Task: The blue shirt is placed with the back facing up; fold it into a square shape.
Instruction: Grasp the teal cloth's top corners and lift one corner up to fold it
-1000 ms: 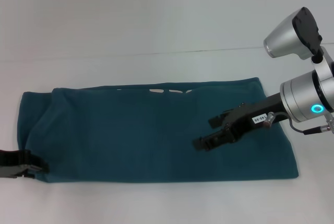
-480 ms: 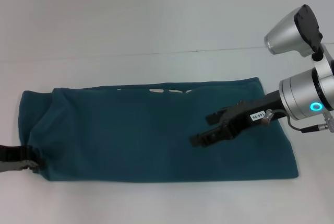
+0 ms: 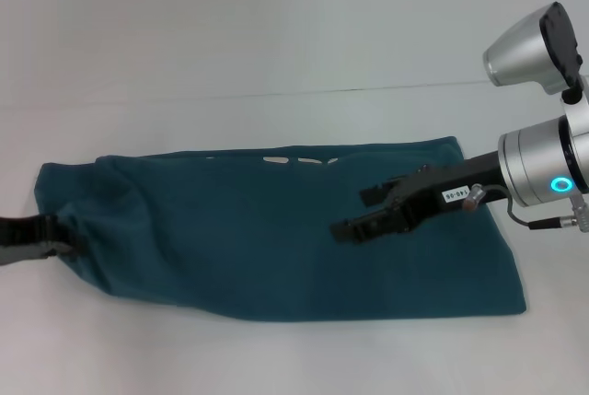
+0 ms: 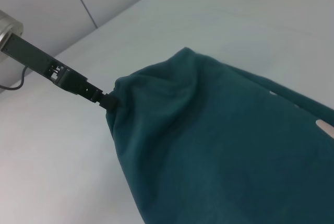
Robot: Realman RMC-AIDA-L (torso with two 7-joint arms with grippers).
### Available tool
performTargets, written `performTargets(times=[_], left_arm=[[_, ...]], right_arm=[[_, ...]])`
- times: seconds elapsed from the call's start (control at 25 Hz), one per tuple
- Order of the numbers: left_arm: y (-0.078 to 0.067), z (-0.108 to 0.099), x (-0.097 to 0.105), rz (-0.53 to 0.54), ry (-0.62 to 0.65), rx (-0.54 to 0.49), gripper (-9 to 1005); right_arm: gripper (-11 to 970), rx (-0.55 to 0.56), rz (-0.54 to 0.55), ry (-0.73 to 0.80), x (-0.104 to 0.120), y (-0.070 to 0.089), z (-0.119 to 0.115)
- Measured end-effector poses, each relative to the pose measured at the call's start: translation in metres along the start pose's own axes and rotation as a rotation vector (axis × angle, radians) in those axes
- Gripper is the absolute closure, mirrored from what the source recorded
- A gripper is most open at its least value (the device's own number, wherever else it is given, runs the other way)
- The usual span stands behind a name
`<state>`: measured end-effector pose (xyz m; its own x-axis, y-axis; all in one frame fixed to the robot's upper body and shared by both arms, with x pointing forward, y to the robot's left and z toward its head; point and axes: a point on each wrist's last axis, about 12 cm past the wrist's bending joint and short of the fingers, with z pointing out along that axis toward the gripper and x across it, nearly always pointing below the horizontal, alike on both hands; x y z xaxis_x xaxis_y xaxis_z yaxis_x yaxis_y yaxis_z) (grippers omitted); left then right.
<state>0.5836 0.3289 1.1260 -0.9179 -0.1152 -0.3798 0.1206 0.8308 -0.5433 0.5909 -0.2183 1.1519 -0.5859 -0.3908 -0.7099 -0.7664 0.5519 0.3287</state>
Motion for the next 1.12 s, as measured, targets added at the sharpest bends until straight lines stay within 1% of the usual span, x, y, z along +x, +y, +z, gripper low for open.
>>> performTargets(times=[0.16, 0.28, 0.44, 0.64, 0.72, 0.76, 0.8, 0.88, 1.0, 1.04, 1.12], left_arm=[[-0.005, -0.008, -0.006, 0.01, -0.035, 0.055, 951], [-0.007, -0.017, -0.011, 0.01, -0.078, 0.111, 951], [-0.008, -0.027, -0.018, 0.019, -0.111, 0.144, 950], [-0.013, -0.035, -0.024, 0.028, -0.141, 0.197, 950], [-0.016, -0.037, -0.028, 0.035, -0.153, 0.209, 950], [-0.017, -0.038, -0.03, 0.039, -0.157, 0.212, 950], [-0.019, -0.038, -0.032, 0.044, -0.16, 0.219, 950], [-0.023, -0.039, -0.036, 0.047, -0.167, 0.232, 951], [-0.028, -0.041, -0.042, 0.052, -0.188, 0.261, 951], [-0.031, -0.045, -0.047, 0.051, -0.217, 0.288, 951], [-0.032, -0.047, -0.049, 0.05, -0.226, 0.296, 951]], right_arm=[[34, -0.008, 0.0, -0.056, 0.002, -0.001, 0.002], [35, -0.033, 0.019, -0.159, 0.007, -0.005, 0.007], [35, -0.024, 0.031, -0.31, 0.02, -0.013, 0.013], [145, 0.028, 0.03, -0.431, 0.048, -0.022, 0.027], [208, 0.073, 0.035, -0.473, 0.056, -0.026, 0.032], [239, 0.123, 0.042, -0.521, 0.063, -0.029, 0.039], [270, 0.123, 0.042, -0.521, 0.063, -0.029, 0.039], [333, 0.174, 0.048, -0.56, 0.069, -0.032, 0.046], [591, 0.227, 0.026, -0.569, 0.073, -0.032, 0.06], [639, 0.233, 0.017, -0.564, 0.073, -0.031, 0.064], [735, 0.246, -0.003, -0.549, 0.071, -0.03, 0.072]])
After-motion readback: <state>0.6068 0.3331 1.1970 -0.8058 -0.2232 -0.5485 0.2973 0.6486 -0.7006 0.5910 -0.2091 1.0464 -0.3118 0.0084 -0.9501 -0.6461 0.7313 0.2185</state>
